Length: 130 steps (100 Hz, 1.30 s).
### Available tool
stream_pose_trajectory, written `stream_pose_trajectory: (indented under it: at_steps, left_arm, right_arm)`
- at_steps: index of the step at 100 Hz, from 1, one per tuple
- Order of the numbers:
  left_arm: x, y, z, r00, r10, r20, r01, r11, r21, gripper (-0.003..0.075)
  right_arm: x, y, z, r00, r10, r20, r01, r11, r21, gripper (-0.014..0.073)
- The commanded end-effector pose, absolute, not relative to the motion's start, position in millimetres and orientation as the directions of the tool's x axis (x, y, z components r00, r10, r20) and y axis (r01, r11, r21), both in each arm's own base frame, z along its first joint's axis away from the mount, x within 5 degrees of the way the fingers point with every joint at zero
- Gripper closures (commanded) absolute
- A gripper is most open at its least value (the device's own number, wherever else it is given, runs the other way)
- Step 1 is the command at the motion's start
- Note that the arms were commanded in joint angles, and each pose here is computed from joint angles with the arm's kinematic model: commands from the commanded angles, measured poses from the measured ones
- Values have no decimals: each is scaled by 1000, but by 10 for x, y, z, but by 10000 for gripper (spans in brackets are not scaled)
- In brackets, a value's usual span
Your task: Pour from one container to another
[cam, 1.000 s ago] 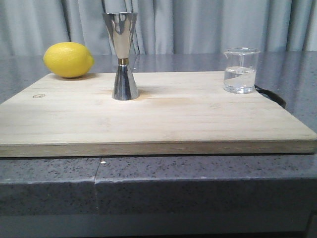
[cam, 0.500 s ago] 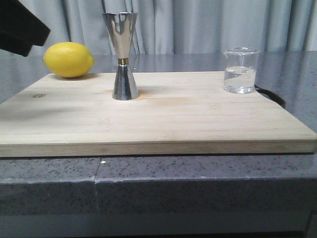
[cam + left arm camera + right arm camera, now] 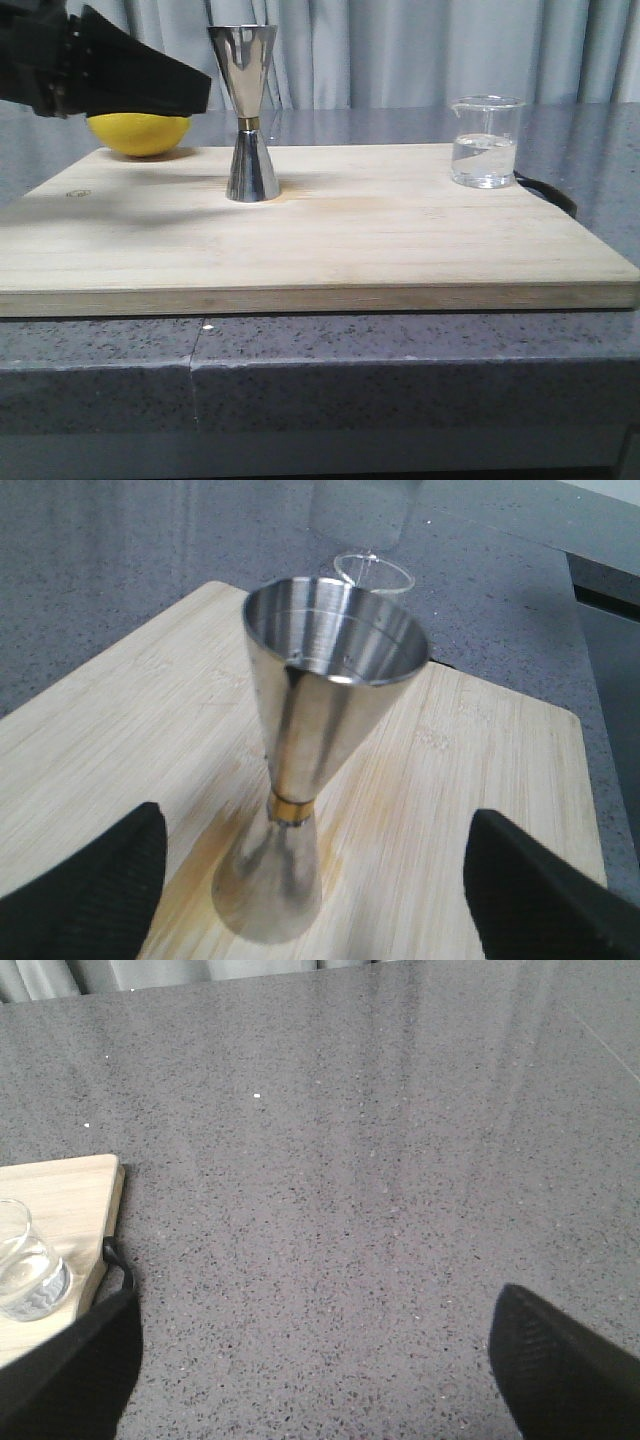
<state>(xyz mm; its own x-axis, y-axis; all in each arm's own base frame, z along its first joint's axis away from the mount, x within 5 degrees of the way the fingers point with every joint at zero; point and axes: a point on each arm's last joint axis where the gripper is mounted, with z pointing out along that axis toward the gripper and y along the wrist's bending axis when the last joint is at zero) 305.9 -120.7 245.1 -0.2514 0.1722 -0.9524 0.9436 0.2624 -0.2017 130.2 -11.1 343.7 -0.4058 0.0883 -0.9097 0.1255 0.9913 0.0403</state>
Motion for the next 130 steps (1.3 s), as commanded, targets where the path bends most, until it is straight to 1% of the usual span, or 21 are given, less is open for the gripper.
stream_pose_trajectory:
  at_steps: [1, 15, 30, 50, 57, 69, 76, 83, 90, 100, 115, 130]
  left_arm:
    - [3079, -1350, 2662, -159, 42, -986, 963, 228, -146, 155]
    - [3138, -1474, 2603, -141, -22, -990, 960, 241, -142, 155]
    - [3166, -1579, 2553, -130, -12, -991, 968, 215, -130, 155]
    - [3193, -1640, 2570, -119, -15, -993, 973, 196, -120, 158]
    - [3193, -1640, 2570, -119, -15, -993, 973, 196, -120, 201]
    - [3188, -1640, 2574, -118, -19, -993, 974, 191, -120, 347]
    - [3178, -1642, 2583, -117, -27, -993, 977, 178, -120, 419]
    - [3161, -1645, 2597, -115, -40, -993, 980, 157, -120, 480]
    - [3151, -1646, 2605, -113, -48, -992, 982, 146, -119, 525]
    - [3145, -1645, 2620, -109, -49, -993, 983, 146, -115, 552]
    - [3130, -1641, 2658, -101, -52, -994, 984, 145, -107, 551]
    - [3106, -1635, 2730, -86, -58, -995, 985, 144, -93, 551]
  right_arm:
    - [1329, -111, 3624, -303, 52, -951, 110, 994, 19, -41]
    - [1329, -111, 3624, -303, 52, -951, 110, 994, 19, -41]
    - [1329, -111, 3624, -303, 52, -951, 110, 994, 19, -41]
    - [1329, -111, 3624, -303, 52, -951, 110, 994, 19, -41]
    - [1329, -111, 3624, -303, 52, -951, 110, 994, 19, -41]
    - [1329, -111, 3624, -303, 52, -951, 110, 994, 19, -41]
    - [1329, -111, 3624, -303, 52, -951, 110, 994, 19, -41]
    - [1329, -111, 3624, -303, 52, -951, 110, 994, 19, -41]
    - [1329, -111, 3624, -303, 52, -951, 110, 994, 19, -41]
    - [1329, -111, 3624, -303, 52, -951, 110, 994, 19, -41]
    - [1331, -106, 3629, -297, 60, -953, 108, 994, 29, -41]
    - [1366, -86, 3655, -252, 96, -963, 93, 993, 74, -41]
